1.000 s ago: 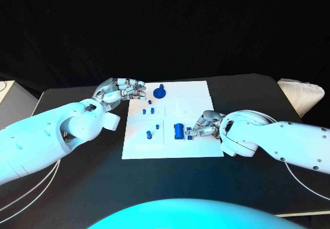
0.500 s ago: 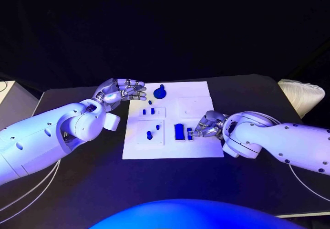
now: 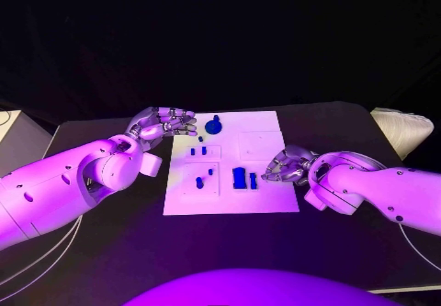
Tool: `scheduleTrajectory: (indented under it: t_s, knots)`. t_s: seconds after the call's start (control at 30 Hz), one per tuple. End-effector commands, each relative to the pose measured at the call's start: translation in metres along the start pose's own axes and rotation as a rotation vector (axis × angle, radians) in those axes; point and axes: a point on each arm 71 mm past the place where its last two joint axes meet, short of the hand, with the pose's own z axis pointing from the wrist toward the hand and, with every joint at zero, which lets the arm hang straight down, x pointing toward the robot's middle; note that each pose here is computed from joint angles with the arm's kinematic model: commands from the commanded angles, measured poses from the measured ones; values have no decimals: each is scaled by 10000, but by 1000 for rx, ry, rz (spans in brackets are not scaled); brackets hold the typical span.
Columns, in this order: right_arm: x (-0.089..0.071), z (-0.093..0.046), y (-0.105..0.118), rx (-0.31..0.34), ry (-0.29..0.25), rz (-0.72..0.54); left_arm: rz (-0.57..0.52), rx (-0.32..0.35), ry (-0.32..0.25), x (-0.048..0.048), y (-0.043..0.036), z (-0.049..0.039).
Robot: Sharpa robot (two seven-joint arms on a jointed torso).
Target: Assemble the parts on the task board
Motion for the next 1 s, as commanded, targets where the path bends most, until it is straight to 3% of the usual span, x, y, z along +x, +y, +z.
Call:
scheduleTrajectory:
  t_s: [0.03, 0.3, 0.5, 0.57, 0.87, 0.9, 1.0]
  knots:
    - [-159, 5, 67, -195, -113, 217, -20, 27, 4, 23, 2, 27]
    - [-561, 153, -72, -308, -283, 397, -39, 70, -47, -33, 74, 133]
    - [-836, 318, -206, -308, -387, 501, -41, 93, -121, -151, 125, 179]
    - [-927, 395, -250, -311, -419, 537, -41, 103, -169, -222, 153, 198]
    - [-990, 552, -320, -333, -441, 573, -66, 111, -269, -387, 264, 259]
    - [-979, 548, -347, -275, -442, 529, -41, 69, -221, -355, 280, 254]
    - [-957, 542, -332, -279, -442, 539, -40, 69, -224, -338, 277, 257]
